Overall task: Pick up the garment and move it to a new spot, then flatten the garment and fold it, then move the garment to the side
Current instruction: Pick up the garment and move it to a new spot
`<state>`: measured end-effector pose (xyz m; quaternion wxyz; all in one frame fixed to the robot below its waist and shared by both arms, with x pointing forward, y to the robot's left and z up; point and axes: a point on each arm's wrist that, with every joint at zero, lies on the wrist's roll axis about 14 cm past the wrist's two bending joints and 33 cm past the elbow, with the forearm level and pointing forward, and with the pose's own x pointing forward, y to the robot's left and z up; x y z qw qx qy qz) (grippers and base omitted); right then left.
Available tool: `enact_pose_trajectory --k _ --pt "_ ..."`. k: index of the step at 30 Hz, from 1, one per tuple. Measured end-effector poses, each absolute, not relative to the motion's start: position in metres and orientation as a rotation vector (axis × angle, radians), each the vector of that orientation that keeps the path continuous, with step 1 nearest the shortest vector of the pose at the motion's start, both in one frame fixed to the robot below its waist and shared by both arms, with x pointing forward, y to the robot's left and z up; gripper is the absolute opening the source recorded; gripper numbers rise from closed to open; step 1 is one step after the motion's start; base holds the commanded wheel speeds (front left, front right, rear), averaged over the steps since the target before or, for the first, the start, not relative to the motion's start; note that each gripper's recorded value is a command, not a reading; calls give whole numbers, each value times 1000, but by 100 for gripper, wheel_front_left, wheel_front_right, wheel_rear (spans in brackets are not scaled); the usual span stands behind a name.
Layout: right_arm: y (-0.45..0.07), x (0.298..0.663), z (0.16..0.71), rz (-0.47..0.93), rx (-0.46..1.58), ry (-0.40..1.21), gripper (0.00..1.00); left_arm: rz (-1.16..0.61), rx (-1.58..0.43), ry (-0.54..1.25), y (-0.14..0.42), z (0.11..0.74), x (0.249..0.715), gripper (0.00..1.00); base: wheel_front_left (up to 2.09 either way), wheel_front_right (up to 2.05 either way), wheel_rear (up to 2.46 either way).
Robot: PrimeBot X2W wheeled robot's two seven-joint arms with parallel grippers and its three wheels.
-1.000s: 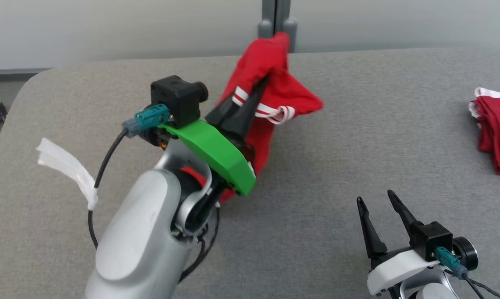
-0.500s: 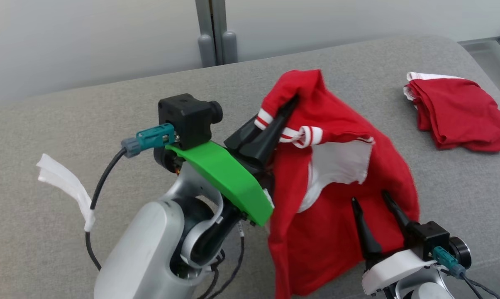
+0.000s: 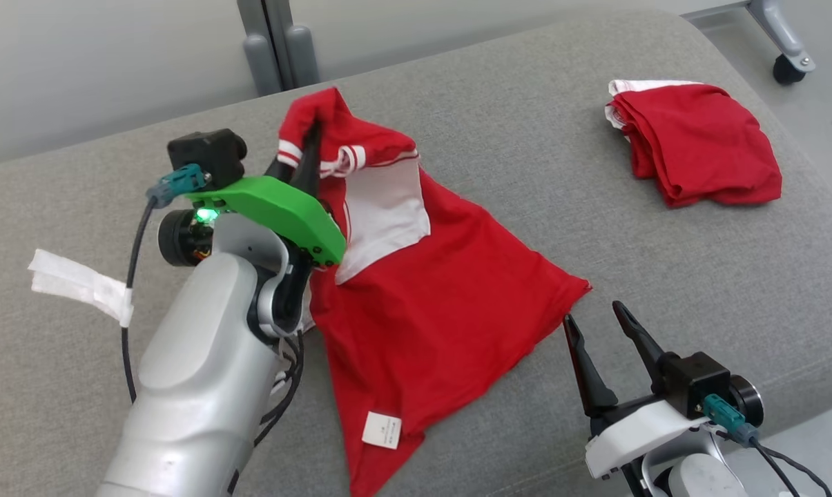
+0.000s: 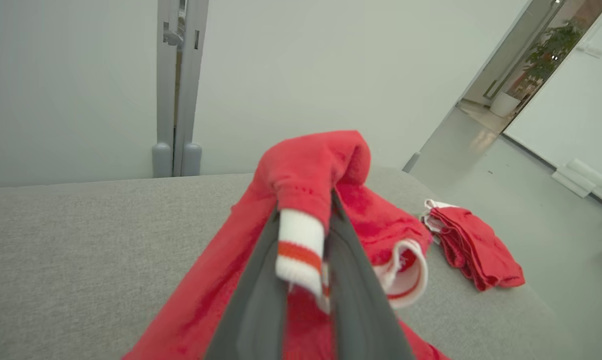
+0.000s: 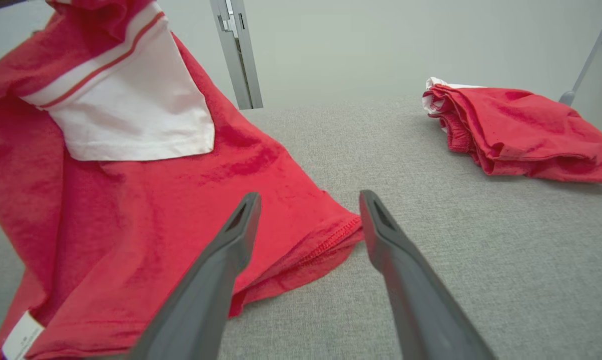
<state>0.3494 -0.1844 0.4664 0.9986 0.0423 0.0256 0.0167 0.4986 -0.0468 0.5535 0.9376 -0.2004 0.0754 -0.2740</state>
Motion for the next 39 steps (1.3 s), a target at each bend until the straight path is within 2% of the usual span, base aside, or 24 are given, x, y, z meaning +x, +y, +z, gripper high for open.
enact_pose_trajectory --k 1,2,3,9,15,22,32,39 --pt "-186 349 465 27 85 56 100 -550 -433 148 -47 553 503 42 0 0 0" --pt "-188 348 463 21 84 63 100 -534 -460 151 -46 549 508 83 0 0 0" --pt "-190 347 461 15 84 68 100 -522 -480 163 -45 543 511 100 0 0 0" --pt "-194 344 459 0 91 75 100 -497 -400 174 -47 515 511 100 0 0 0" --pt "-199 339 462 -19 96 62 100 -455 -419 137 -28 512 500 100 0 0 0" --pt "-210 334 467 -44 62 43 100 -336 -440 92 20 500 456 100 0 0 0" --pt "-204 346 480 -6 10 2 100 -157 -263 -11 105 495 378 100 0 0 0" --pt "-190 351 484 42 10 -11 100 -64 -207 27 145 474 330 100 0 0 0"
